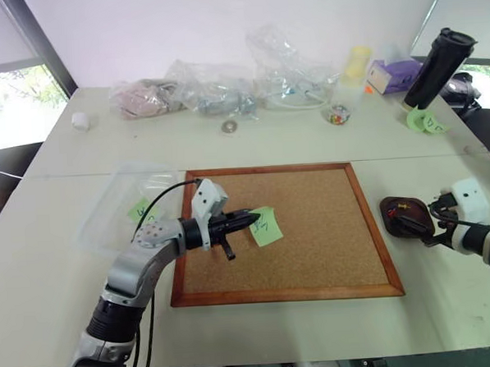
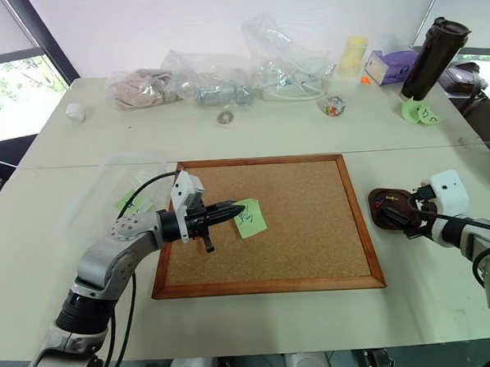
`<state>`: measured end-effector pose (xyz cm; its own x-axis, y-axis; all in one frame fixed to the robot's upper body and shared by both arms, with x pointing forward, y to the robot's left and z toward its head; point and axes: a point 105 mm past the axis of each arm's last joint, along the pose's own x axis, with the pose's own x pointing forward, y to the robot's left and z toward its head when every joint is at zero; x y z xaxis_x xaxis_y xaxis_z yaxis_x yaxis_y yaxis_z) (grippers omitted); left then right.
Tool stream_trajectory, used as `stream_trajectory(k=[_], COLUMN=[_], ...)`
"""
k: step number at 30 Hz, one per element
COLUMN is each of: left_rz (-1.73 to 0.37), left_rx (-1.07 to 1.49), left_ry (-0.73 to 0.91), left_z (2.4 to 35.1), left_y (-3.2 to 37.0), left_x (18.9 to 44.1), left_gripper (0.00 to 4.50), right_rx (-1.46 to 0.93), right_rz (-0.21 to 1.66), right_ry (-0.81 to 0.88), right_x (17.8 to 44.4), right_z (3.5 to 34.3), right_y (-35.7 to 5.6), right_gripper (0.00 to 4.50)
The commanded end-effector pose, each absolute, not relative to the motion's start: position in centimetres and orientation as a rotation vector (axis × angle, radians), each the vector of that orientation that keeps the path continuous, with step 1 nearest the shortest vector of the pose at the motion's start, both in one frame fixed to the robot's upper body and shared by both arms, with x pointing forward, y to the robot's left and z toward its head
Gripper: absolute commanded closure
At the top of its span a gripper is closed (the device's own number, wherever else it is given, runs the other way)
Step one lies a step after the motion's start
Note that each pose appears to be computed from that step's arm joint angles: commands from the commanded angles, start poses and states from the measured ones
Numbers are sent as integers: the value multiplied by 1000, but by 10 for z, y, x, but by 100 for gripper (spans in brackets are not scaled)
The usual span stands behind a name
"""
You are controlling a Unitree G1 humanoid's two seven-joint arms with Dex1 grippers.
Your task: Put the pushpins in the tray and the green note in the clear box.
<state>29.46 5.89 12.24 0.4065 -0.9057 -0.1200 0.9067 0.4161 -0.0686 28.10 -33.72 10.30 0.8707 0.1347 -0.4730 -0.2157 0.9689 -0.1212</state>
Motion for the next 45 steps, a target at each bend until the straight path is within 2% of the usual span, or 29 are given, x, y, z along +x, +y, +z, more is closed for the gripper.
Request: stream_trajectory(k=[1, 8, 11, 15, 19, 22, 26, 32, 36, 45], left_rz=[-1156, -1150, -1149, -1151, -1164, -1175, -1156, -939, -668, -410], left_rx=[26, 23, 23, 27, 40, 75, 120, 195, 284, 319], left_ry=[102, 106, 108, 107, 61, -1, -83, -184, -198, 11], left_z=[132, 130, 129, 129, 145, 166, 198, 246, 269, 222], left_y=[57, 59, 60, 61, 58, 55, 62, 104, 162, 247], left_x=[292, 292, 293, 293, 296, 296, 294, 300, 309, 316], left_gripper=[450, 450, 450, 450, 450, 450, 450, 450, 450, 450], right_rx=[-166, -86, -94, -118, -138, -181, -219, -242, -226, -268], right_rz=[155, 168, 230, 311, 560, 738, 863, 980, 1095, 1166], right_ry=[452, 337, 269, 232, 206, 239, 251, 263, 232, 173], right_x=[282, 289, 287, 283, 277, 270, 270, 271, 267, 271], right_z=[110, 140, 168, 183, 198, 189, 179, 167, 172, 185], right_y=[-344, -336, -326, -310, -253, -209, -177, -152, -131, -114], right_gripper=[5, 5, 5, 5, 5, 5, 5, 5, 5, 5])
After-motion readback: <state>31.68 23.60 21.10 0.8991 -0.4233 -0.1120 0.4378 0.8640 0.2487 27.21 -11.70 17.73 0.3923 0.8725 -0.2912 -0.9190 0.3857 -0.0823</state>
